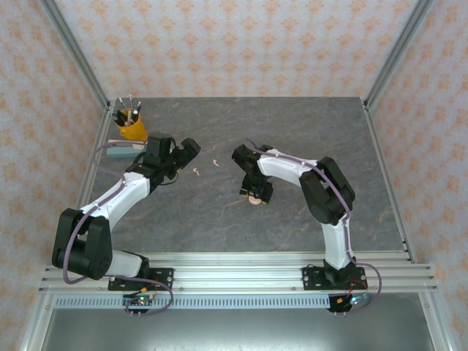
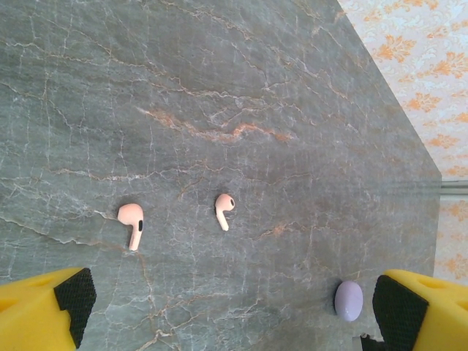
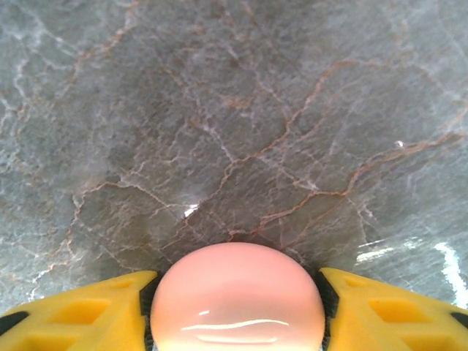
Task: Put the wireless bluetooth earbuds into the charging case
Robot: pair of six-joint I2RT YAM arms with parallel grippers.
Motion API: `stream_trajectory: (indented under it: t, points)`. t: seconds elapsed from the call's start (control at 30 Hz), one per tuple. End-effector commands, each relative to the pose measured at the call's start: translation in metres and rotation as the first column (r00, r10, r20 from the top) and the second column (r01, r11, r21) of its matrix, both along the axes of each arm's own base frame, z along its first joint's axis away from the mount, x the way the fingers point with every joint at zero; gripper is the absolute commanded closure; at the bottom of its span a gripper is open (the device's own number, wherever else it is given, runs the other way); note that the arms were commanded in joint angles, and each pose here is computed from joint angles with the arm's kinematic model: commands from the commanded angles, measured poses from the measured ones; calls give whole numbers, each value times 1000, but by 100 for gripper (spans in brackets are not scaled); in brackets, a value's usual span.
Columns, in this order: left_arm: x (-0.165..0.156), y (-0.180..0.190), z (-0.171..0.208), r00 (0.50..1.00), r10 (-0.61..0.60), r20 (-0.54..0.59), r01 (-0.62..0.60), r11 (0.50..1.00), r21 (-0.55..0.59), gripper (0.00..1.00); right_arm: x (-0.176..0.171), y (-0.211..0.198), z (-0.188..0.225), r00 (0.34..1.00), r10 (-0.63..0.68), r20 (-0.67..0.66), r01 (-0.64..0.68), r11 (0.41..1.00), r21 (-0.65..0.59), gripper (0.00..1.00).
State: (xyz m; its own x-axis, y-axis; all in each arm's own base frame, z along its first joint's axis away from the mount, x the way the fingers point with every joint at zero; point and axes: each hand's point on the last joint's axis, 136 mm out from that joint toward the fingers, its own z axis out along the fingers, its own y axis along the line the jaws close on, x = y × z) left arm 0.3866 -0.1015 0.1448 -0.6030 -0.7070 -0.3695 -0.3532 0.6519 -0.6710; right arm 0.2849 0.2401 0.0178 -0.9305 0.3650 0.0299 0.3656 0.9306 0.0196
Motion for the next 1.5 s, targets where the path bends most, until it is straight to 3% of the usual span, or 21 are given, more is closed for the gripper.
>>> stream_trajectory:
  t: [0.0,0.23,0.37,0.63,1.0,1.47]
  points:
    - [6,-5,8,1000,-8,28,8,1000,-5,0,7,-15,-16,1000,14,-11,-15,999,-51,49]
    - [5,-6,10,999,-12,35,12,1000,-6,0,26,-5,1,942,333,32,-332,942,-44,54]
    - [4,-6,10,999,-13,34,13,1000,-8,0,27,-9,4,901,434,9,-433,899,-72,54]
    - [4,-6,11,999,-8,37,8,1000,-8,0,11,-19,-8,949,302,-88,-310,945,-99,42]
    - [3,-9,12,999,-9,39,9,1000,0,0,10,-17,-16,989,120,-83,-127,988,-87,39]
    - [3,-14,10,999,-23,36,23,1000,1,0,24,-31,-22,992,110,-65,-115,989,-92,40]
